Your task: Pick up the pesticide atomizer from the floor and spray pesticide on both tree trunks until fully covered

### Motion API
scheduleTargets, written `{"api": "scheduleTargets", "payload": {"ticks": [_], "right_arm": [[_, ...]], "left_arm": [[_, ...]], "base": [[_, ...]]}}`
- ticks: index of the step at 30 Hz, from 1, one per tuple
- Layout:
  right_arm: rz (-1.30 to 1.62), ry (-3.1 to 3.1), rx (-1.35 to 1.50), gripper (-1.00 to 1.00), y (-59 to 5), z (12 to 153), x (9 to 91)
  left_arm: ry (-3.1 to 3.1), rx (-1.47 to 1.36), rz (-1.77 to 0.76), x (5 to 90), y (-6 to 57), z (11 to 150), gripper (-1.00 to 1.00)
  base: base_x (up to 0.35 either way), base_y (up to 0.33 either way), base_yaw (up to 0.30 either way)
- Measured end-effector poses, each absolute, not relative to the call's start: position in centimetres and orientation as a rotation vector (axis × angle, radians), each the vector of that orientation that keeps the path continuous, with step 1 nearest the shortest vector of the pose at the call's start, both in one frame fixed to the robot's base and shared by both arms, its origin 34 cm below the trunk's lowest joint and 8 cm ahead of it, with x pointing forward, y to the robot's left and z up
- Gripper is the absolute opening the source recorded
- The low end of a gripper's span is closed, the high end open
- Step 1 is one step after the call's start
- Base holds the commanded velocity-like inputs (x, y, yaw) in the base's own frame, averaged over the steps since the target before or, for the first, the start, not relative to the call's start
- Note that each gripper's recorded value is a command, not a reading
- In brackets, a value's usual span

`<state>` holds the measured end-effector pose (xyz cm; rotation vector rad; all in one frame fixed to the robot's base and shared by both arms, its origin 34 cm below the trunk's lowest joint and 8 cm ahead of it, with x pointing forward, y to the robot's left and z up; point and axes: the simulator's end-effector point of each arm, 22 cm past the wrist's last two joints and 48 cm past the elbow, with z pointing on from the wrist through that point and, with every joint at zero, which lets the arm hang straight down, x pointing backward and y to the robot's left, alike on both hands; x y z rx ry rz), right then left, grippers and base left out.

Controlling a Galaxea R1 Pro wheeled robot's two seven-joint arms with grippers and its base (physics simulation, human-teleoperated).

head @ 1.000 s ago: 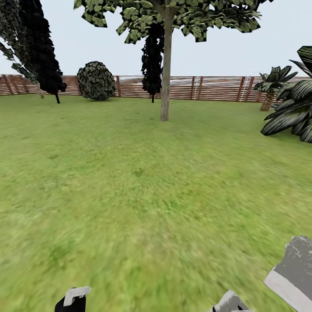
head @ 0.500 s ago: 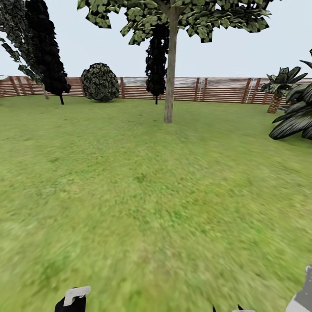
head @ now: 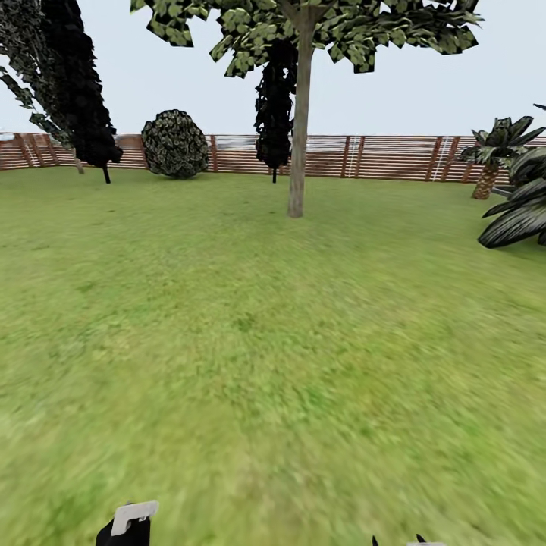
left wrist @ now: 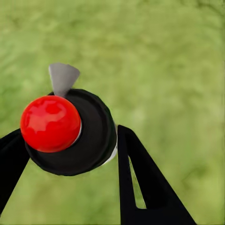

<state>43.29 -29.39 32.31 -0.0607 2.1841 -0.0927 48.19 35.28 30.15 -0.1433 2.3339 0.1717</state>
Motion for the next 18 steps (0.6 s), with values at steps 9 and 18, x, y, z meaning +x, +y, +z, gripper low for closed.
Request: {"api": "scheduleTargets", "payload": {"ticks": [9,18], "right_arm": [[-0.093,2.184,-0.061,1.0,-29.41,32.31,43.29],[-0.098,2.181,-0.055,1.0,-29.65,32.42,43.4]], "left_arm": [[2.334,-0.143,0.172,48.2,35.29,30.16,-1.0],[2.334,-0.14,0.172,48.2,35.25,30.15,-1.0]], "base": [[0.337,0.0,0.0],[0.337,0.0,0.0]]}}
